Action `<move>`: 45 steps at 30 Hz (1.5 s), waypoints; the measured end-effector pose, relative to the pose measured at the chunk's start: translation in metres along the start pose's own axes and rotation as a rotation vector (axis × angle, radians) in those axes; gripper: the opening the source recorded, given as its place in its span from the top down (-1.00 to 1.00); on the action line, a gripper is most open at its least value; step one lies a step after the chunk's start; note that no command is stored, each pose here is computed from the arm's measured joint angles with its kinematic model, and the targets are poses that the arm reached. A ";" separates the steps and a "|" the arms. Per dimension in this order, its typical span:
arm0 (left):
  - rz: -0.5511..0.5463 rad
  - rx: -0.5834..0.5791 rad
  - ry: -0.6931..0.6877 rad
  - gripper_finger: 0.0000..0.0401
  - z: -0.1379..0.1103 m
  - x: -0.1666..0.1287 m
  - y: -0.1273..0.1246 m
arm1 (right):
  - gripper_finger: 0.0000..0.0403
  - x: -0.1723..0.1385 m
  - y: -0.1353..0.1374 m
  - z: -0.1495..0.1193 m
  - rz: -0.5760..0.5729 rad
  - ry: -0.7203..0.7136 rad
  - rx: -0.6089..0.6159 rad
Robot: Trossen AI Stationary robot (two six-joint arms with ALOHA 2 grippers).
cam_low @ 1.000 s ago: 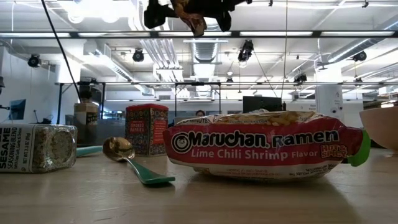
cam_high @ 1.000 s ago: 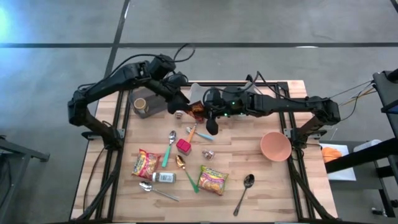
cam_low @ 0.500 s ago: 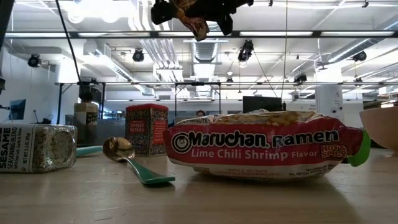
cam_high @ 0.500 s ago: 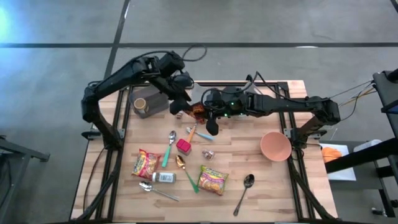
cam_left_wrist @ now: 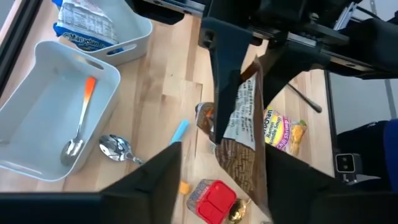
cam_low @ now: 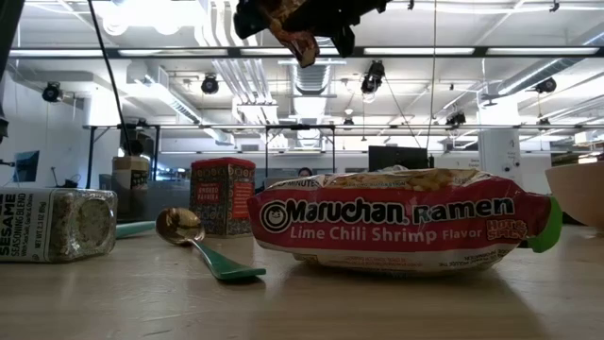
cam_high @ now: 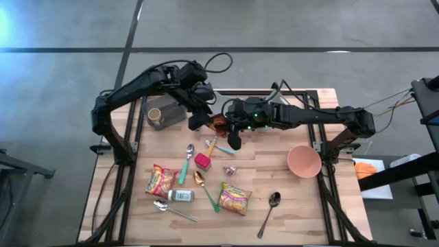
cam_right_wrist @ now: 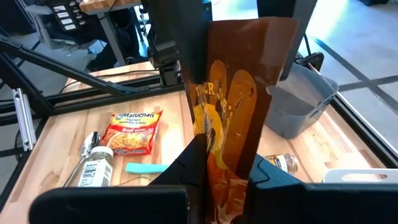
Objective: Pick & Place Food Item
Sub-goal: Put the orange seasoning bag into the black bin
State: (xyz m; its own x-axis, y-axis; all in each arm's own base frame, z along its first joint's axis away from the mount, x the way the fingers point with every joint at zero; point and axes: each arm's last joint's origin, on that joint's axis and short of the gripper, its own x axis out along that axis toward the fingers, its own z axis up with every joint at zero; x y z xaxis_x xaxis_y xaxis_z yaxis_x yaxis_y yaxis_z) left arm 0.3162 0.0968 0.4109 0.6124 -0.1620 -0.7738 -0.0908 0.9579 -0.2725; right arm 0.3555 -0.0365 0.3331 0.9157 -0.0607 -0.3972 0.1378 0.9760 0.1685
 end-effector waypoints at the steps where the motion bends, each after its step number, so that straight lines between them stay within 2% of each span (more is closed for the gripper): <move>1: 0.000 0.000 -0.001 0.17 0.000 0.000 0.000 | 0.87 0.000 0.000 0.000 0.000 0.000 0.000; 8: -0.003 0.005 -0.022 0.84 0.002 0.000 0.000 | 0.87 0.000 0.000 0.000 -0.002 -0.001 0.000; 10: -0.004 -0.009 -0.022 0.95 0.002 0.000 0.000 | 0.87 0.000 0.000 0.000 -0.002 -0.001 0.000; 16: -0.016 -0.029 -0.021 0.99 0.002 0.000 0.000 | 0.83 0.000 0.000 0.000 -0.001 -0.003 -0.003; 25: -0.009 -0.089 0.014 1.00 -0.001 0.000 0.001 | 0.11 0.000 0.000 0.000 0.004 -0.002 0.005; 32: 0.087 -0.122 0.054 1.00 -0.005 -0.015 0.003 | -0.34 -0.001 -0.001 0.001 -0.011 -0.005 0.046; 36: 0.149 -0.142 0.036 1.00 -0.006 -0.030 0.009 | -0.46 -0.006 -0.002 0.003 -0.029 -0.017 0.058; 39: 0.232 -0.173 0.042 1.00 -0.010 -0.044 0.016 | -0.49 -0.015 -0.003 0.004 -0.093 -0.010 0.065; 45: 0.418 -0.300 0.151 1.00 -0.029 -0.062 0.048 | -0.50 -0.035 -0.004 0.003 -0.159 0.054 0.059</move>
State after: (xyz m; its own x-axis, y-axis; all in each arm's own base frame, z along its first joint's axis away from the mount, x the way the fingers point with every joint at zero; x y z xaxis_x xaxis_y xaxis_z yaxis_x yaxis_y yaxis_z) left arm 0.2506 0.1457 0.4295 0.3579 0.1654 -0.9190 -0.5366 0.8419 -0.0575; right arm 0.3236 -0.0387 0.3489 0.8589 -0.2006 -0.4712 0.3029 0.9409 0.1516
